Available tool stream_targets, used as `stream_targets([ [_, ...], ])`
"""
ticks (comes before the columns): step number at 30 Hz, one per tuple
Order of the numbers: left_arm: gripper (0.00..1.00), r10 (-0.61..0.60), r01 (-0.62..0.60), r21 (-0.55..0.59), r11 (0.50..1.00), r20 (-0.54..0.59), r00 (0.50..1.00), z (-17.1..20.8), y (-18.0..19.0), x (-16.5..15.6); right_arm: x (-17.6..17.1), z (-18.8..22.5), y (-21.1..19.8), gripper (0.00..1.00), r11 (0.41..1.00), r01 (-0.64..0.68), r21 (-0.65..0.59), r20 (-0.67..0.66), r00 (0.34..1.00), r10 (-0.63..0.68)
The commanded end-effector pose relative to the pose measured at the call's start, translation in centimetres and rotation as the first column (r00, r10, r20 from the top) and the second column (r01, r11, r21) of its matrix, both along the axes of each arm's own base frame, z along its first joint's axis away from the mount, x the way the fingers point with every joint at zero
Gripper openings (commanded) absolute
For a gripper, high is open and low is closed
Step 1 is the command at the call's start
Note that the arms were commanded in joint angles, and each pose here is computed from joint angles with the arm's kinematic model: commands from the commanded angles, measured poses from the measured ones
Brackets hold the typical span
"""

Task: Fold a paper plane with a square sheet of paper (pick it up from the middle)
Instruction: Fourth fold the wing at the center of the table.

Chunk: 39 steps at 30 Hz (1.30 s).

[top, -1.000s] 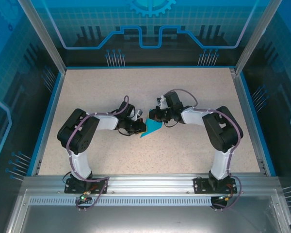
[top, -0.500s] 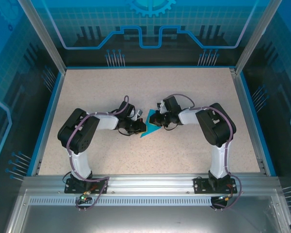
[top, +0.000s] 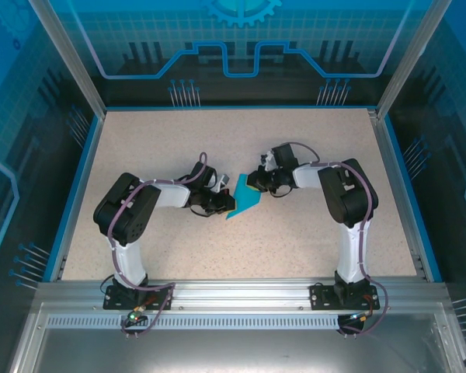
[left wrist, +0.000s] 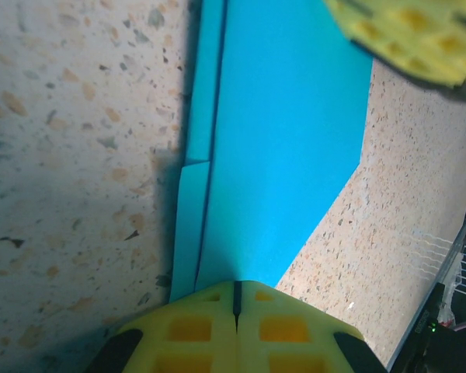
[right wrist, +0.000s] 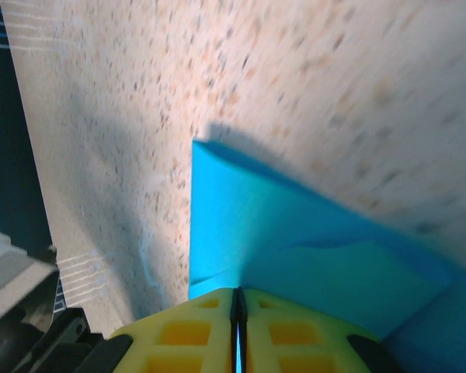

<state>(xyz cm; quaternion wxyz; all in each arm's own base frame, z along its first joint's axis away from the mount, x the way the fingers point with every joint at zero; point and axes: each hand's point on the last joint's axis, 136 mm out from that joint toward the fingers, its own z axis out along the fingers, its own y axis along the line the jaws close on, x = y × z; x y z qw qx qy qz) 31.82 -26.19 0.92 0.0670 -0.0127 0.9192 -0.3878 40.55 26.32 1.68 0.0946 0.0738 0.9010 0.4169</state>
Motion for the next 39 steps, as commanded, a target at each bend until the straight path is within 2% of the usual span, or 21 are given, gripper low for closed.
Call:
stream_targets([
  [1, 0.00, 0.040, 0.019, 0.276, 0.961, -0.207, 0.977, -8.1, 5.1, -5.6, 2.5, -2.2, -3.5, 0.12, 0.991, 0.090, -0.097, 0.007, 0.996, -0.090],
  [13, 0.00, 0.037, 0.019, 0.266, 0.964, -0.204, 0.978, -7.8, 4.9, -5.6, 4.5, -2.1, -5.9, 0.14, 0.973, 0.204, -0.106, -0.044, 0.977, -0.210],
  [19, 0.00, 0.027, 0.028, 0.258, 0.966, -0.208, 0.978, -7.7, 4.8, -5.8, 5.0, -1.9, -5.9, 0.14, 0.972, 0.212, -0.098, -0.056, 0.974, -0.218],
  [23, 0.00, 0.026, 0.029, 0.255, 0.966, -0.211, 0.977, -7.7, 4.9, -6.1, 5.7, -0.7, -6.6, 0.16, 0.971, 0.231, -0.056, -0.031, 0.972, -0.233],
  [26, 0.00, 0.023, 0.030, 0.244, 0.969, -0.209, 0.978, -7.5, 4.7, -6.1, 6.2, 1.3, -6.4, 0.17, 0.979, 0.204, 0.000, 0.005, 0.979, -0.204],
  [28, 0.00, 0.022, 0.028, 0.233, 0.972, -0.209, 0.978, -7.4, 4.5, -6.0, 6.2, 2.7, -6.5, 0.20, 0.982, 0.187, -0.004, 0.034, 0.982, -0.187],
  [33, 0.00, 0.015, 0.026, 0.196, 0.980, -0.204, 0.979, -6.6, 3.9, -5.7, 4.2, 5.3, -6.4, 0.24, 0.988, 0.150, -0.024, 0.071, 0.987, -0.147],
  [39, 0.00, 0.011, 0.021, 0.163, 0.986, -0.190, 0.982, -5.5, 3.4, -5.5, -1.1, 4.8, -5.1, 0.35, 0.991, 0.117, -0.064, 0.049, 0.992, -0.114],
])
